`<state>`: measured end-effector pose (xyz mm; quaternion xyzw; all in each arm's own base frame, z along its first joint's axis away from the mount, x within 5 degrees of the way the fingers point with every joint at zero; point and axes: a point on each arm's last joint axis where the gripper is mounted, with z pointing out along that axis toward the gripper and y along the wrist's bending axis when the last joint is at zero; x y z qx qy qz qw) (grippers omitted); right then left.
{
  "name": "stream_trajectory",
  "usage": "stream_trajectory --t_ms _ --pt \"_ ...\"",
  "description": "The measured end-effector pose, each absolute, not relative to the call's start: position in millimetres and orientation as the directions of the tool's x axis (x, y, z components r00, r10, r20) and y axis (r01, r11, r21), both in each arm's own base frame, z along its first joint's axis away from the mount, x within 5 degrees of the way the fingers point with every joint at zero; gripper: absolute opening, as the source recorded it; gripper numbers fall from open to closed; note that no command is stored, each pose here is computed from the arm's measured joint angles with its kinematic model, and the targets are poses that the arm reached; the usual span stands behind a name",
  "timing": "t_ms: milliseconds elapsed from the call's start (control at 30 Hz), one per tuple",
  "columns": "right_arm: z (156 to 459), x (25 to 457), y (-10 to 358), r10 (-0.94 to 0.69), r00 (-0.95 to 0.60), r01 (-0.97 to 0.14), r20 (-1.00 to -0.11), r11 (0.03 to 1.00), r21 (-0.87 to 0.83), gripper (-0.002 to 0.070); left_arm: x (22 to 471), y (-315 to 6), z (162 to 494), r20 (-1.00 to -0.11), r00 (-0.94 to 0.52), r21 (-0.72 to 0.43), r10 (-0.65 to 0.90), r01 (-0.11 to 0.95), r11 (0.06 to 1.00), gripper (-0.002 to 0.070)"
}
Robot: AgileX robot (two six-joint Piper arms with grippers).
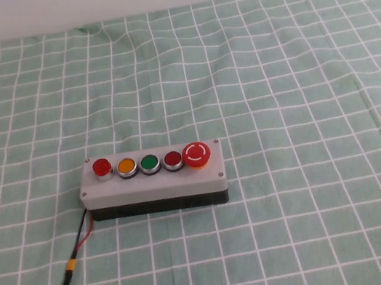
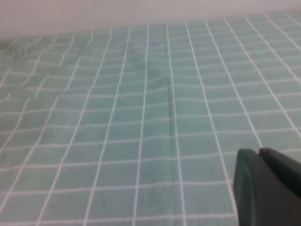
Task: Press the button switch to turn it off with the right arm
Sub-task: 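Press the lit red button on the button box to turn it off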
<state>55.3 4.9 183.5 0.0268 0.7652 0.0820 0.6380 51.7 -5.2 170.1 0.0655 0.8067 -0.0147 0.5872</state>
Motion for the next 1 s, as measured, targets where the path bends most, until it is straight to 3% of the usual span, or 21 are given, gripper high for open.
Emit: stream_trajectory --t_ms 233,1000 --pt "171 52 4 0.133 -0.318 -0.037 -0.939 0.988 0.153 -0.0016 52 -5 170 -0.949 -0.302 0.053 0.088 0.123 0.991 -0.0004" --pt "170 52 4 0.139 -0.323 -0.036 -0.936 0.987 0.159 -0.0016 52 -5 170 -0.949 -0.302 0.053 0.088 0.123 0.991 -0.0004"
